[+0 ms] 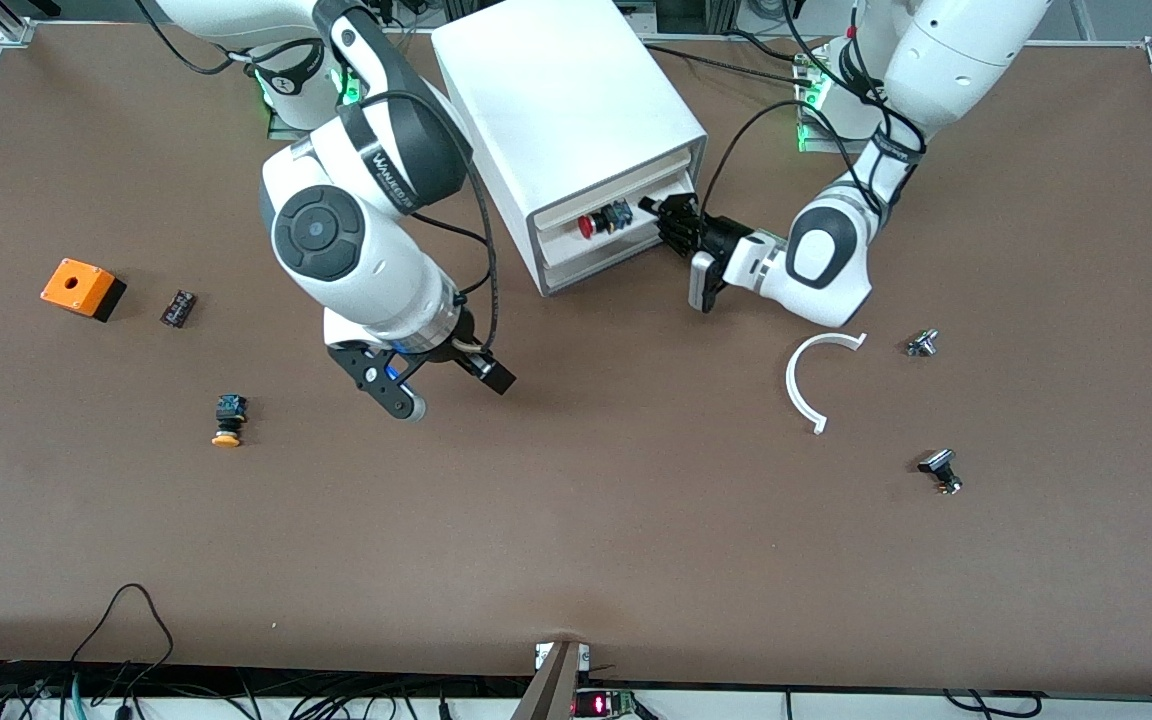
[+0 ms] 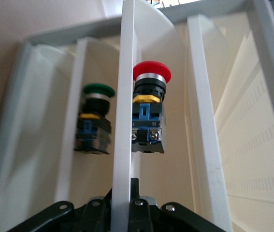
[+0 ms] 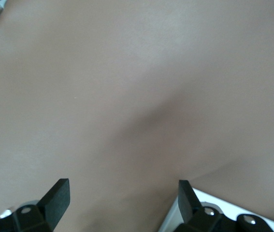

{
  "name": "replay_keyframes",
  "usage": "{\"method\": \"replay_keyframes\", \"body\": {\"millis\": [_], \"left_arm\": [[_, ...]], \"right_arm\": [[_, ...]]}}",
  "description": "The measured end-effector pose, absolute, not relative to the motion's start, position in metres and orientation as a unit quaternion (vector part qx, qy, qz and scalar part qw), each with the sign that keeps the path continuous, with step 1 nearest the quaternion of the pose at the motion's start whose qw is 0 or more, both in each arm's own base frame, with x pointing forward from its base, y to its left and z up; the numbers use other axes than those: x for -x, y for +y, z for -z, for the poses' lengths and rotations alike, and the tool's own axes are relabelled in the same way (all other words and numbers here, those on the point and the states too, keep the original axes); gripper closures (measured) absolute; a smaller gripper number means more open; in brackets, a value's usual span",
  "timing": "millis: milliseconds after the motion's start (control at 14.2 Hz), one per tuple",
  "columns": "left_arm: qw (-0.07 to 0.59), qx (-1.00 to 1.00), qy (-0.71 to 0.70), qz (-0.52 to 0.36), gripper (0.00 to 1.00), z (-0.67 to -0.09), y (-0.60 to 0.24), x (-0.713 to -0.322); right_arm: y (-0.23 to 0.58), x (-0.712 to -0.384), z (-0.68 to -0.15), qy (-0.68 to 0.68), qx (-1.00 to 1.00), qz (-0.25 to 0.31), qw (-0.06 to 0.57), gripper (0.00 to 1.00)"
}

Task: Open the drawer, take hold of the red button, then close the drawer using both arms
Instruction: 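Pull the drawer open with the left gripper while the right gripper reaches in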

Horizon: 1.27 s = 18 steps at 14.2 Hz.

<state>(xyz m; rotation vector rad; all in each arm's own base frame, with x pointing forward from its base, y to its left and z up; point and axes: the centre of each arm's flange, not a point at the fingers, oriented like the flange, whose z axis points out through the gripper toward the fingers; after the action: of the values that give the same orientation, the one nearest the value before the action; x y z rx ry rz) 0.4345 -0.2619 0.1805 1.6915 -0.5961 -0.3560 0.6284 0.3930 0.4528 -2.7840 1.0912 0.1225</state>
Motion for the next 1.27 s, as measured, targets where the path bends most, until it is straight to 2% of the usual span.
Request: {"method": "replay_keyframes", "body": {"millis": [352, 633, 704, 1055, 1266], "left_arm": [[0.572, -0.765, -0.256, 0.147, 0.92, -0.198, -0.22, -0.499], [0.572, -0.765, -0.257, 0.15, 0.92, -0.193, -0.211, -0.521], [0.568, -0.766, -0.259, 0.15, 0.88, -0.191, -0.21, -0.522], [0.55, -0.774, -0.272, 0.158, 0.41, -0.204, -0.191, -0.541], [0.511, -0.793, -0.256, 0.211, 0.1, -0.258, -0.173, -0.569]], "right_arm": [[0.437, -0.614, -0.449, 0.411, 0.905, -0.028, 0.103, 0.0], [0.484, -0.586, -0.448, 0.43, 0.894, -0.026, 0.124, 0.0], [0.499, -0.576, -0.446, 0.427, 0.895, -0.028, 0.125, 0.0], [0.561, -0.523, -0.411, 0.41, 0.905, -0.046, 0.104, 0.0], [0.579, -0.507, -0.379, 0.411, 0.906, -0.056, 0.084, 0.0]]}}
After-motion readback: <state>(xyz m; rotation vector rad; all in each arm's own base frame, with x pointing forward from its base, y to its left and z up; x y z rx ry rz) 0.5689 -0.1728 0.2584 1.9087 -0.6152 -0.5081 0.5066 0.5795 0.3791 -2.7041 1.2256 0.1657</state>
